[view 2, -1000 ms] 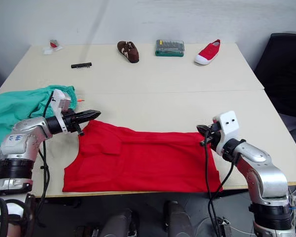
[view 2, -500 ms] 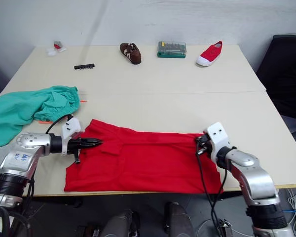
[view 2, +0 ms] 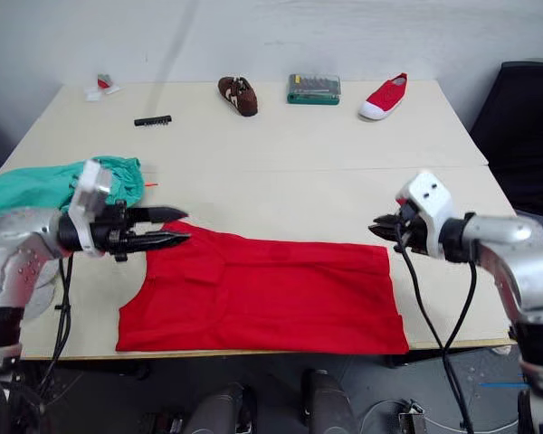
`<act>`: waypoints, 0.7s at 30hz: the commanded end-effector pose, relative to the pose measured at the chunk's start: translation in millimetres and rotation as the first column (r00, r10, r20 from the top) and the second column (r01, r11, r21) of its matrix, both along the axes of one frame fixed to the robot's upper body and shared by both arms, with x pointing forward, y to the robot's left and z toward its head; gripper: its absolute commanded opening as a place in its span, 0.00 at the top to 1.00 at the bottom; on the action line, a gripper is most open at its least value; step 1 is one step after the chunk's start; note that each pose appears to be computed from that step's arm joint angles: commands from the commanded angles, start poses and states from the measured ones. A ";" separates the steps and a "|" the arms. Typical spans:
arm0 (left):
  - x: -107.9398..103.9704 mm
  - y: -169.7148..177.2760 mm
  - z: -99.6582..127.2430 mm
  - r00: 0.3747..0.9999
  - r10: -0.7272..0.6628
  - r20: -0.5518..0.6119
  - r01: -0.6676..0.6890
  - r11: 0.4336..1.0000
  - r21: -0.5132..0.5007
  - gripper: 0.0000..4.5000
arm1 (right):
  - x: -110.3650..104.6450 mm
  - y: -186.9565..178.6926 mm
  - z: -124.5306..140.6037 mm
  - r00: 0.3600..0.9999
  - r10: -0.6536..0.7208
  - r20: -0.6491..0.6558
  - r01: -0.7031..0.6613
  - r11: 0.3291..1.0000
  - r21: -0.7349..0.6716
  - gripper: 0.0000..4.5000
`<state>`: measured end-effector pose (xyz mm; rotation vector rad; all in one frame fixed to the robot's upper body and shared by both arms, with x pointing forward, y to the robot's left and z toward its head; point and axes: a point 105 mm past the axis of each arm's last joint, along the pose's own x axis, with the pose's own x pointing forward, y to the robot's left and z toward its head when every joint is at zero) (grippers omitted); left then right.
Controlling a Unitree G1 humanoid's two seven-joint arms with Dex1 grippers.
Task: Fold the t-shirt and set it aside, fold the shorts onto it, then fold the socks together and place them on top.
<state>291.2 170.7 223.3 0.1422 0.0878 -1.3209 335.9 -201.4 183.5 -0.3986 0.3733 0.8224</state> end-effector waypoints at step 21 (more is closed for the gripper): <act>-9.4 -26.7 -5.4 0.989 -0.042 0.139 0.034 0.998 0.057 0.00 | 23.8 11.0 -64.1 0.930 0.161 -0.330 -0.228 0.957 -0.177 1.00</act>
